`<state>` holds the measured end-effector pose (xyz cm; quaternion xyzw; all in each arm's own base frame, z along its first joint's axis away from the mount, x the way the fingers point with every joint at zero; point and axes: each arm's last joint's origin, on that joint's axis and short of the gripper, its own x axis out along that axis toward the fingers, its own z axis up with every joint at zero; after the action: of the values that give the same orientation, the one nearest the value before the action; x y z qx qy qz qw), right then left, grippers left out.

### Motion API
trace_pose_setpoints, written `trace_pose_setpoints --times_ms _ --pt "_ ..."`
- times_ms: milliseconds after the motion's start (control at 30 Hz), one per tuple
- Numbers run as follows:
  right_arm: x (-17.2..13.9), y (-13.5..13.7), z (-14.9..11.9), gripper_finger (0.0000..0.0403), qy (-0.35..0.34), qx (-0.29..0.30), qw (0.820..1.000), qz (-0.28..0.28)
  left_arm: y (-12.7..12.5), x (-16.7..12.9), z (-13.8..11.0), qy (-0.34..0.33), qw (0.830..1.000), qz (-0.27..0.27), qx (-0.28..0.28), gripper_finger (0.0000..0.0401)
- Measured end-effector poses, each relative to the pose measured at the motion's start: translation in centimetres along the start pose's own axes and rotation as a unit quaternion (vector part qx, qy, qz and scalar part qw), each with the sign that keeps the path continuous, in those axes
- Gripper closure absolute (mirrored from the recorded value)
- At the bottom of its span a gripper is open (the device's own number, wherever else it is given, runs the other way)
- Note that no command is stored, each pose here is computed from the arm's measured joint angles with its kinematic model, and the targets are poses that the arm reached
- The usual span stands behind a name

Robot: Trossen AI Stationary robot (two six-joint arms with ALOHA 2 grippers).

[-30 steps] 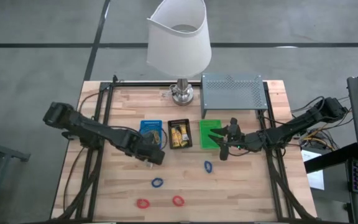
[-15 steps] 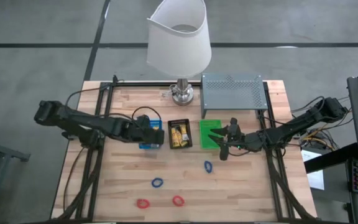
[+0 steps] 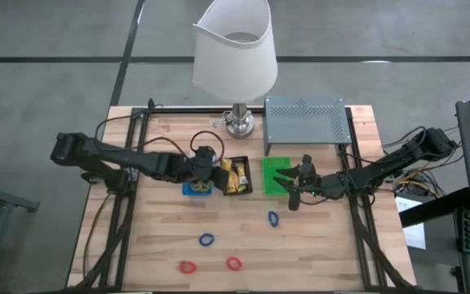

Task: Pick & Place Office Desk Supplies
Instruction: Put the yellow crayon box into the black bin

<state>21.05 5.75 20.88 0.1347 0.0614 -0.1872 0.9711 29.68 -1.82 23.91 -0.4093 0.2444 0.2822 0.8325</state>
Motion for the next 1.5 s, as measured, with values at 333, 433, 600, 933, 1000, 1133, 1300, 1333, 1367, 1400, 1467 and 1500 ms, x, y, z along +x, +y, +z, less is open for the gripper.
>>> trace_pose_setpoints --times_ms 333,433,600,933,1000,1133,1300,1333,1367,1400,1467,1500 --pt "0.0 0.0 0.0 0.0268 0.000 0.000 1.000 0.000 0.5 3.6 0.4 0.046 0.998 -0.023 -0.022 0.0265" --pt "0.0 0.0 0.0 0.0268 0.001 -0.001 1.000 0.000 1.0 4.6 0.8 0.046 0.998 -0.024 -0.031 0.0265" --pt "0.0 0.0 0.0 0.0268 0.001 0.000 1.000 0.000 1.7 6.6 1.3 0.093 0.994 -0.037 -0.042 0.0265" --pt "0.0 0.0 0.0 0.0268 0.000 0.000 1.000 0.000 1.8 10.1 0.8 0.122 0.991 -0.010 -0.057 0.0265" --pt "0.0 0.0 0.0 0.0268 0.001 0.000 1.000 0.000 1.9 10.3 0.7 0.124 0.991 -0.009 -0.057 0.0265" --pt "0.0 0.0 0.0 0.0268 0.000 0.000 1.000 0.000 1.9 10.1 0.8 0.119 0.991 -0.006 -0.057 0.0265" --pt "0.0 0.0 0.0 0.0268 0.000 0.000 1.000 0.000 1.9 10.1 0.8 0.118 0.991 -0.002 -0.056 0.0265" --pt "0.0 0.0 0.0 0.0268 0.000 0.001 1.000 0.000 2.0 10.1 0.8 0.119 0.991 -0.001 -0.055 0.0265" --pt "0.0 0.0 0.0 0.0268 0.000 0.001 1.000 0.000 2.0 10.1 0.7 0.120 0.991 0.004 -0.055 0.0265" --pt "0.0 0.0 0.0 0.0268 0.000 0.001 1.000 0.000 2.1 10.1 0.7 0.123 0.991 0.009 -0.056 0.0265" --pt "0.0 0.0 0.0 0.0268 0.000 0.001 1.000 0.000 2.3 10.1 0.6 0.126 0.990 0.017 -0.064 0.0265" --pt "0.0 0.0 0.0 0.0268 0.000 0.000 1.000 0.000 2.4 10.1 0.5 0.128 0.989 0.022 -0.069 0.0265"
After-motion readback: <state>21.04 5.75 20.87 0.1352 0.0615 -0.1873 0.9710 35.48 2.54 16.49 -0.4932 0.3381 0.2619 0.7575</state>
